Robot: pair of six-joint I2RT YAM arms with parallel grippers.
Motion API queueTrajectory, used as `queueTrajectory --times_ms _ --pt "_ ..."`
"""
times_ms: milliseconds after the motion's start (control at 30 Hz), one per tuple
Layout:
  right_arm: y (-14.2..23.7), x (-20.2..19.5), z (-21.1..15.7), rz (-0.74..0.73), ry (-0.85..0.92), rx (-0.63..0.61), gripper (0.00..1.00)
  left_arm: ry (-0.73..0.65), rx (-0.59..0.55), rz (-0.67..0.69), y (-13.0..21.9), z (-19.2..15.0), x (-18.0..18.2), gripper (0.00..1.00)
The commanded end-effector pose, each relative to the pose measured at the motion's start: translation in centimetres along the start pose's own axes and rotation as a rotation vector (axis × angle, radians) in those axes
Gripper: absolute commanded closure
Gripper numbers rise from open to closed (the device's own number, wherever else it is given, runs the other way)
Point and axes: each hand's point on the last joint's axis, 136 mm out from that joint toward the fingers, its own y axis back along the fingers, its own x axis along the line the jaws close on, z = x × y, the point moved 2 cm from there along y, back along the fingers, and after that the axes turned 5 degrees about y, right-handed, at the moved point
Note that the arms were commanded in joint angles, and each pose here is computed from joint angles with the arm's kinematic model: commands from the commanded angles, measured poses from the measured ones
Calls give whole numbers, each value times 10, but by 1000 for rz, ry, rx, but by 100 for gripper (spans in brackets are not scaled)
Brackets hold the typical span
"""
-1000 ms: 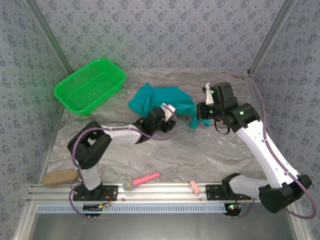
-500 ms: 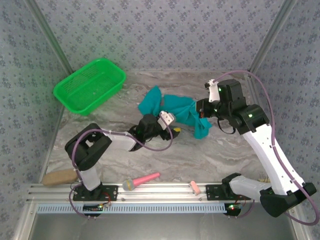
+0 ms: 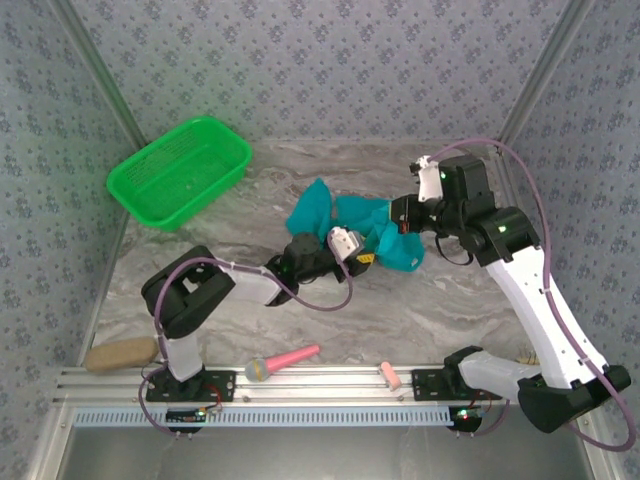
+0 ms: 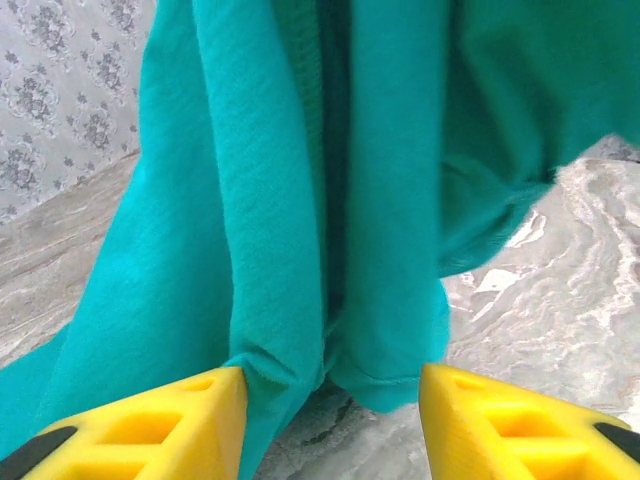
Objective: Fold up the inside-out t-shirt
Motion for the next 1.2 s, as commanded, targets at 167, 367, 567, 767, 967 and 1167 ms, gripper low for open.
queueTrajectory --times_ms 167,367,567,767,967,1167 --pt "10 8 14 58 5 -43 100 -61 -45 -41 19 14 -36 56" --pt "11 21 10 151 65 -19 100 -32 -10 67 24 4 -29 45" --pt "-11 26 -8 197 65 63 100 -118 -102 63 57 63 -25 22" --pt "-28 32 -21 267 57 133 100 -139 -54 -17 69 92 -26 17" --pt "-35 40 -32 331 76 176 100 -160 -25 8 50 105 -12 19" --pt "-37 28 -23 261 78 126 89 -100 -9 -13 41 113 -4 100"
